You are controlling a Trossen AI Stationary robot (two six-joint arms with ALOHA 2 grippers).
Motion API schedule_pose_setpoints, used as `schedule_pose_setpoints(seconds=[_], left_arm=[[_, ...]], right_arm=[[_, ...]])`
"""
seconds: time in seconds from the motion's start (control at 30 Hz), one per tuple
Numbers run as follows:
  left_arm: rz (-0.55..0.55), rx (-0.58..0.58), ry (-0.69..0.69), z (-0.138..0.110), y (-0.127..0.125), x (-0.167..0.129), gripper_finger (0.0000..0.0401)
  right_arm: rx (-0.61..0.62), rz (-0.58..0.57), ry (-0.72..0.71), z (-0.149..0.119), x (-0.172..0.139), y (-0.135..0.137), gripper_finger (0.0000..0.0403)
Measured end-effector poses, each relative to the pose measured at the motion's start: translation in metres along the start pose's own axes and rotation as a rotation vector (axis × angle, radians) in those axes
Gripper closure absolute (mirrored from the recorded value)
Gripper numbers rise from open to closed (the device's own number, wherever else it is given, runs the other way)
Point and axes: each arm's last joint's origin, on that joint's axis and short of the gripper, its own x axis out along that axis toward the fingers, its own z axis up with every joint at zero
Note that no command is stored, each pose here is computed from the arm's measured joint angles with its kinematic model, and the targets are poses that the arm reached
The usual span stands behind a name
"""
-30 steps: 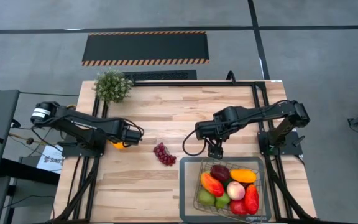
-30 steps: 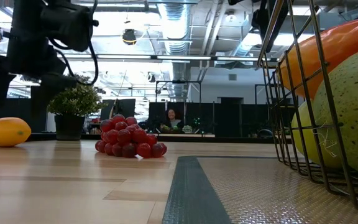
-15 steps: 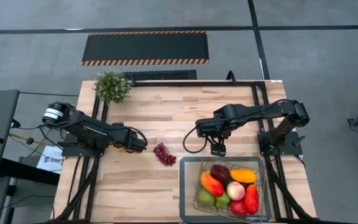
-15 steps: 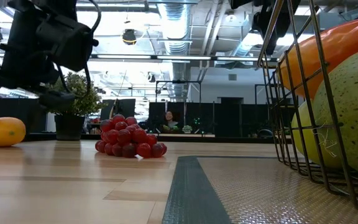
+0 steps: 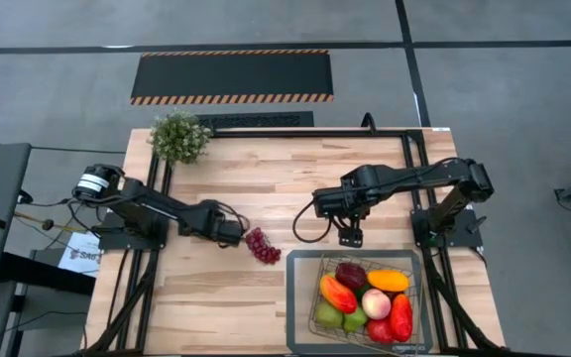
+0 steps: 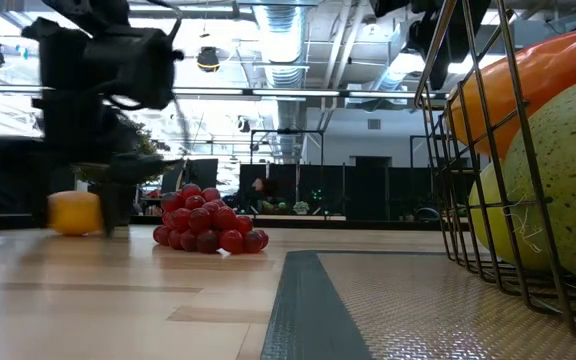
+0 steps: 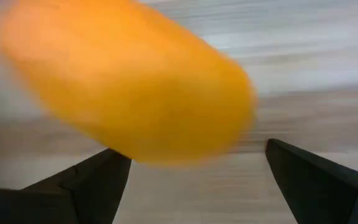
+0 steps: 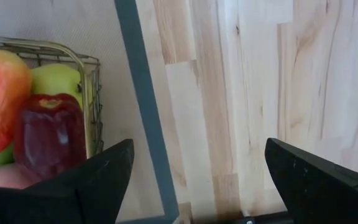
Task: Build produce basket
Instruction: Put the yellow mango into the wire basket
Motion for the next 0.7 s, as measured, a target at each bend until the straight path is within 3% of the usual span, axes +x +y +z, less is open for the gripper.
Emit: schedule_pose_setpoints(seconds=[0.33,0.47,0.7], left_arm=[[-0.528,0.338,-0.062,0.018,-0.063,-0.007,0.0042],[-0.535,0.572,-0.092,0.035,-0.070,-0.024,0.0042],[-0.388,0.747,-0.134,0.062,-0.070,-0.072,0.0042]], right_arm=[[-0.064,0.006,-0.030,0.004,0.000,-0.003,0.0024],[-0.106,0.013,-0.059,0.007,0.000,-0.004,0.0024],[-0.102,0.033,-0.096,0.013,0.001,-0.007,0.0024]])
